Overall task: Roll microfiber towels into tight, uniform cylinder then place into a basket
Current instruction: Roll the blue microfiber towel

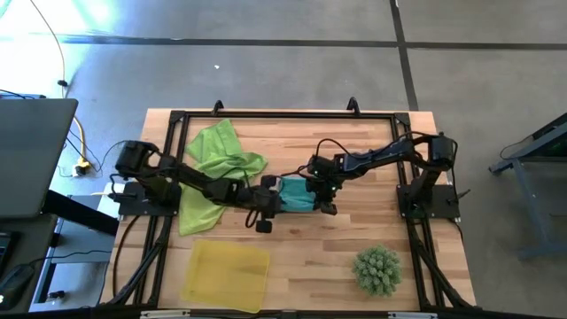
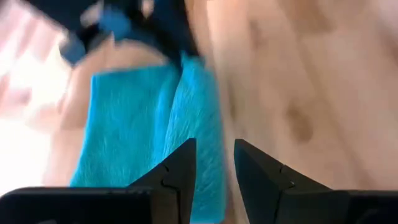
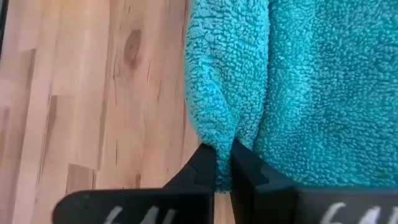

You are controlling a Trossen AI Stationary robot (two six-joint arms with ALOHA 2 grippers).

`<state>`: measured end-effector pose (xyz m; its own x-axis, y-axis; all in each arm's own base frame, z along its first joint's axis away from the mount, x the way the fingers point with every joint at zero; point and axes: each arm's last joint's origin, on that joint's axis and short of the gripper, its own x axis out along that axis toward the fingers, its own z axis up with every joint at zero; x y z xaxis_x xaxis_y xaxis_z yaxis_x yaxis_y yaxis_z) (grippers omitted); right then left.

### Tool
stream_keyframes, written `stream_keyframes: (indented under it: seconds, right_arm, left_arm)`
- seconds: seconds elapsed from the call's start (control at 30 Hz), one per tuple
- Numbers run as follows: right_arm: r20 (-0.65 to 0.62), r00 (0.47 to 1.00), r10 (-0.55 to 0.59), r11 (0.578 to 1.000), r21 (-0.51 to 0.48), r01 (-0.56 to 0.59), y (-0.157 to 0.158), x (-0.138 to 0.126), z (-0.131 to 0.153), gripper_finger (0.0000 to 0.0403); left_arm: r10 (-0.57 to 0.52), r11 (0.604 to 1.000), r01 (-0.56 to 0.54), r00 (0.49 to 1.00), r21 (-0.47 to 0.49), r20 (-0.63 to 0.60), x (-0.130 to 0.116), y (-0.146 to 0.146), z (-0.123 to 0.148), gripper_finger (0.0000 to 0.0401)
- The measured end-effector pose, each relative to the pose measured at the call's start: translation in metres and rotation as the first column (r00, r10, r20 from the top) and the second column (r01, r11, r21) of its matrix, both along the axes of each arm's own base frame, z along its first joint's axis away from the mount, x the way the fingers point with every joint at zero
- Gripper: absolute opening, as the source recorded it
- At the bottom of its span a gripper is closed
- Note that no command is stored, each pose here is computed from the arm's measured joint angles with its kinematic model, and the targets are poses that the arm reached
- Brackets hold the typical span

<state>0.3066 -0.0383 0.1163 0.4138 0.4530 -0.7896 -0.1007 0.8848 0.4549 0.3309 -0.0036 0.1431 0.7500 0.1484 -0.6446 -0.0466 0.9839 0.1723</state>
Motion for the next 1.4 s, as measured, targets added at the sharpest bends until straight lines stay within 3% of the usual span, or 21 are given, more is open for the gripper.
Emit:
stream_keyframes:
  seconds: [0.1,0.23,0.4,0.73,0.93,1.03,1.2,1.4]
  right_arm:
    - [0.001,1.000,-0.002,1.000,0.000,0.002,0.000,0.000,0.000,0.0003]
    - [0.003,1.000,-0.004,1.000,0.000,0.004,0.000,0.001,0.001,0.0003]
    - [0.006,1.000,-0.006,1.000,-0.001,0.006,0.000,0.001,0.001,0.0003]
    - [0.006,1.000,-0.013,1.000,0.000,0.013,0.000,0.001,0.001,0.0003]
    - [0.010,1.000,-0.014,1.000,-0.001,0.014,0.000,0.002,0.002,0.0003]
    - [0.006,1.000,-0.024,1.000,0.003,0.024,0.000,0.002,0.002,0.0003]
    - [0.000,0.999,-0.033,0.999,0.007,0.033,0.000,0.002,0.002,0.0003]
    - [-0.006,0.999,-0.044,0.999,0.012,0.044,0.001,0.002,0.002,0.0003]
  left_arm:
    - [0.002,1.000,-0.001,0.998,0.009,-0.055,0.002,0.001,-0.016,0.0100]
    - [0.055,0.995,-0.048,0.995,0.087,-0.082,0.003,0.002,-0.027,0.0100]
    - [0.071,0.993,-0.061,0.992,0.097,-0.101,0.003,0.005,-0.033,0.0100]
    - [0.110,0.994,-0.110,0.994,0.001,-0.029,0.007,0.002,-0.028,0.0097]
    - [0.022,0.999,-0.024,0.999,-0.038,-0.045,0.007,-0.006,-0.028,0.0126]
    - [-0.020,1.000,0.021,0.999,0.022,-0.050,0.007,-0.010,-0.028,0.0147]
    - [0.023,0.983,-0.009,0.997,0.184,-0.076,0.006,-0.009,-0.030,0.0173]
    - [0.081,0.984,-0.063,0.991,0.169,-0.104,0.006,0.001,-0.039,0.0178]
